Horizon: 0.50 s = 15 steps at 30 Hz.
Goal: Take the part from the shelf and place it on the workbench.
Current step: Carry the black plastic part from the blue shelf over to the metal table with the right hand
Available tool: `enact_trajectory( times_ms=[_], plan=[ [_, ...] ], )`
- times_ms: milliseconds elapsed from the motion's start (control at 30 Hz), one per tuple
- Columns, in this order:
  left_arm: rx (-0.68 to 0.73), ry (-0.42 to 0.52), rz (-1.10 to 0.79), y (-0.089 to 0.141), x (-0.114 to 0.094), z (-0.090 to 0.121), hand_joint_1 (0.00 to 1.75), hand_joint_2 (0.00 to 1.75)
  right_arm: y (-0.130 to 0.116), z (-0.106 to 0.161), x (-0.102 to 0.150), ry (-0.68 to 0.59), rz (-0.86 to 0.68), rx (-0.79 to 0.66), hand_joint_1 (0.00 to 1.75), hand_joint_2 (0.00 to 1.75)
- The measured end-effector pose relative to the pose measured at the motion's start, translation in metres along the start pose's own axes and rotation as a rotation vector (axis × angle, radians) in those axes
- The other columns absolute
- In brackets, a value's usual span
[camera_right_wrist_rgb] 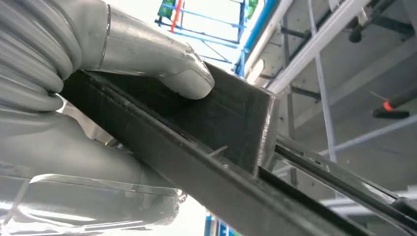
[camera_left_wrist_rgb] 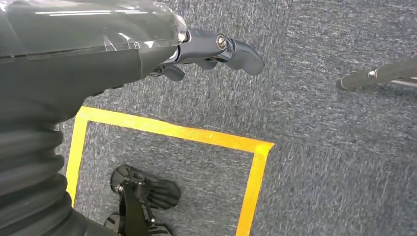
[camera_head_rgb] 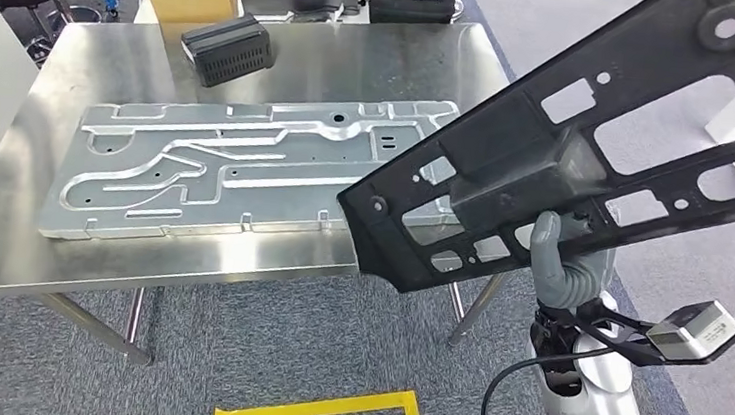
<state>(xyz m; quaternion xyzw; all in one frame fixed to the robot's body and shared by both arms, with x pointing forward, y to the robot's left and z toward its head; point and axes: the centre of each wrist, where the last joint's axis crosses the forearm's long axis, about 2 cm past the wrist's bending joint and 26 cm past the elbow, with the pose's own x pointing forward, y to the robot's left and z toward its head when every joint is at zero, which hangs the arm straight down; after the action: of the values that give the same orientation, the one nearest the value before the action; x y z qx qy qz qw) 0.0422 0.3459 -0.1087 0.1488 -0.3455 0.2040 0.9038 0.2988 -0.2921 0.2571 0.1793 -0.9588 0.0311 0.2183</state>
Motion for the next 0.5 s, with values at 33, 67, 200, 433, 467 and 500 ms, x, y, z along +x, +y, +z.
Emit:
enact_trajectory(
  times_ms=[33,67,200,433,467,500],
  plan=[
    [0.000,0.002,-0.001,0.0003,-0.0008,0.0005,0.00,1.75,-0.0001,-0.0001,-0.0008,0.002,0.000,0.001,1.75,1.75],
    [0.001,0.004,-0.001,0.0009,-0.0018,0.0012,0.00,1.75,-0.0002,-0.0001,-0.0017,0.005,-0.001,0.002,1.75,1.75],
    [0.002,0.009,-0.003,0.0020,-0.0041,0.0027,0.00,1.75,-0.0002,0.0023,-0.0047,0.020,-0.003,0.000,1.75,1.75],
    [0.001,0.008,-0.002,0.0014,-0.0037,0.0025,0.00,1.75,-0.0001,0.0005,-0.0064,0.020,-0.004,0.003,1.75,1.75],
    [0.001,0.007,-0.002,0.0013,-0.0036,0.0024,0.00,1.75,-0.0001,0.0003,-0.0065,0.019,-0.005,0.003,1.75,1.75],
    [0.001,0.007,-0.002,0.0013,-0.0035,0.0024,0.00,1.75,-0.0001,-0.0001,-0.0066,0.018,-0.005,0.004,1.75,1.75]
  ],
)
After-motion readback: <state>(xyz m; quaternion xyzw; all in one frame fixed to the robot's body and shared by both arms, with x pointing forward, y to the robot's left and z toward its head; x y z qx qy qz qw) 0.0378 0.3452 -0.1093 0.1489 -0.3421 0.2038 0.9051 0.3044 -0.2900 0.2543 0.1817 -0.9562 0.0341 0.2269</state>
